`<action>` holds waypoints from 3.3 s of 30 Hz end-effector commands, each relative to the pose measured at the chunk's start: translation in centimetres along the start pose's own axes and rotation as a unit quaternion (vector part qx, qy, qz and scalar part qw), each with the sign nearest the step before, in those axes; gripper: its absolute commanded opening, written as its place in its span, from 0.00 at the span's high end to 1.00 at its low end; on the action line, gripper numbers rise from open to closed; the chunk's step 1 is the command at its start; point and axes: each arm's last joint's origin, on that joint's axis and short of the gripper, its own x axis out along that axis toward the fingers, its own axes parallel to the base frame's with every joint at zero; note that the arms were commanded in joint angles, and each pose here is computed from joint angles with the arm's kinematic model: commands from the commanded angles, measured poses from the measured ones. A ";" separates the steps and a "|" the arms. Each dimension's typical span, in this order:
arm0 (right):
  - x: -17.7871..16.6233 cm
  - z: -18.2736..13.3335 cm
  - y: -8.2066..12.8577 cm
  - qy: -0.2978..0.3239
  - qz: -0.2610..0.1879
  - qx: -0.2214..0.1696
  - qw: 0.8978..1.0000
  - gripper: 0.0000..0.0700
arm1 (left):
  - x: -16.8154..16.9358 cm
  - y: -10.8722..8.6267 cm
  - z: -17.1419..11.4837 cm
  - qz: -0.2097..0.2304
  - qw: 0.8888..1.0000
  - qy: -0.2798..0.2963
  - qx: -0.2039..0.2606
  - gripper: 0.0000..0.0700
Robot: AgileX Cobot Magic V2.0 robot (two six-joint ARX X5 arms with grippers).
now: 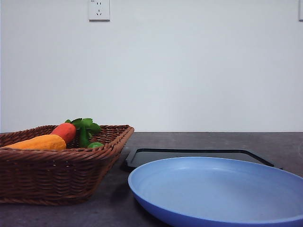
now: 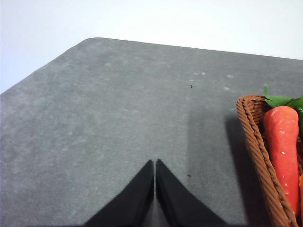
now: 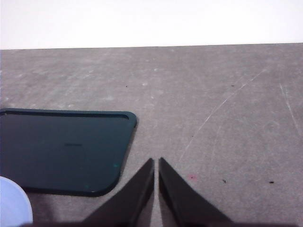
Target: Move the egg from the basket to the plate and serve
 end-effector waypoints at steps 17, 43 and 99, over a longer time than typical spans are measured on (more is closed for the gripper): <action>-0.3 2.1 0.5 -0.096 0.075 0.165 0.979 1.00 | 0.2 -0.4 -0.5 -0.062 0.973 0.023 -0.221 1.00; -0.7 8.7 1.2 0.084 0.055 0.141 0.985 1.00 | 1.4 -2.9 7.9 -0.283 0.929 0.189 -0.146 1.00; 10.0 1.7 3.8 0.546 0.175 0.175 0.800 1.00 | 5.6 -9.3 11.5 -0.430 0.844 0.319 -0.044 0.36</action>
